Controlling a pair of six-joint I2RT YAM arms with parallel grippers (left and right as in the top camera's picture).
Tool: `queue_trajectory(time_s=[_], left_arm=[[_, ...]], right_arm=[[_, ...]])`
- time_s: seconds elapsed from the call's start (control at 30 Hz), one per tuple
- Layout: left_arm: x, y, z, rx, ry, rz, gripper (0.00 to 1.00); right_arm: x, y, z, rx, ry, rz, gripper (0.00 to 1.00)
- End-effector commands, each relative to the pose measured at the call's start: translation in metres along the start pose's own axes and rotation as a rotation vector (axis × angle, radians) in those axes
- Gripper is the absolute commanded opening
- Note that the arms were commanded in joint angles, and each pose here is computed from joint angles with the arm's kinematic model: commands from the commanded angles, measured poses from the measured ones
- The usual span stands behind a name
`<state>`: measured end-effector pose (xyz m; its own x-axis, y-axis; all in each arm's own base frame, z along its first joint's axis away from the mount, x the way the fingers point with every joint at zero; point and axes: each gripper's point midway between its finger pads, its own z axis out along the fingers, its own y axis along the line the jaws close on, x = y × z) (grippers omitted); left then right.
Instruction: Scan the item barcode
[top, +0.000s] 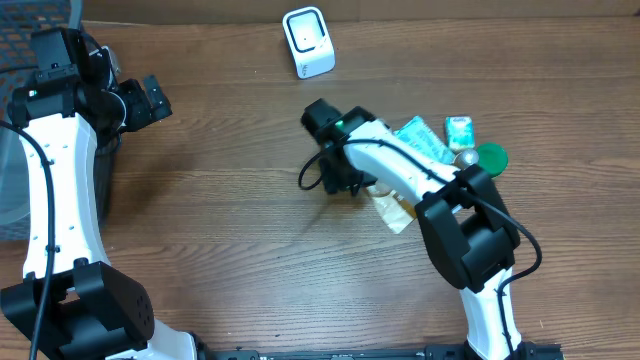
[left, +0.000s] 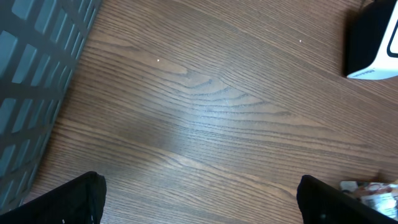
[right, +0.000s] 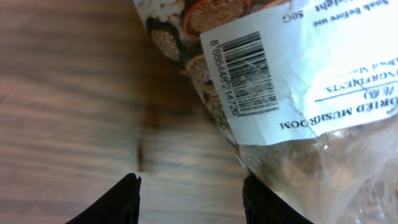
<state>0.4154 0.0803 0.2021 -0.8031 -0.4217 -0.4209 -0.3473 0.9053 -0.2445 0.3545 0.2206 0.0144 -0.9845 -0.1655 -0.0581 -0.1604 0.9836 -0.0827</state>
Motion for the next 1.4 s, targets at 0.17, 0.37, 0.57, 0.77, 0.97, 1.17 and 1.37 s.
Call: queue_trajectory(time_s=[0.17,0.37,0.57,0.77,0.97,1.17,1.37], left_arm=[[-0.002,-0.003,-0.001,-0.001,-0.008,0.002,1.00],[-0.002,-0.003,-0.001,-0.001,-0.008,0.002,1.00],[-0.002,-0.003,-0.001,-0.001,-0.008,0.002,1.00],[-0.002,-0.003,-0.001,-0.001,-0.008,0.002,1.00],[-0.002,-0.003,-0.001,-0.001,-0.008,0.002,1.00],[-0.002,-0.003,-0.001,-0.001,-0.008,0.002,1.00],[-0.002,-0.003,-0.001,-0.001,-0.008,0.002,0.99]], right_arm=[[-0.007,-0.009,0.001,-0.059,0.009,0.060,0.58],[-0.010,0.008,-0.005,-0.144,0.011,0.057,0.69],[-0.043,0.022,-0.038,-0.250,-0.079,0.070,1.00],[-0.055,0.027,-0.041,-0.272,-0.129,0.068,1.00],[-0.056,0.028,-0.041,-0.276,-0.135,0.069,1.00],[-0.056,0.028,-0.041,-0.277,-0.135,0.069,1.00],[-0.056,0.028,-0.041,-0.277,-0.135,0.069,1.00]])
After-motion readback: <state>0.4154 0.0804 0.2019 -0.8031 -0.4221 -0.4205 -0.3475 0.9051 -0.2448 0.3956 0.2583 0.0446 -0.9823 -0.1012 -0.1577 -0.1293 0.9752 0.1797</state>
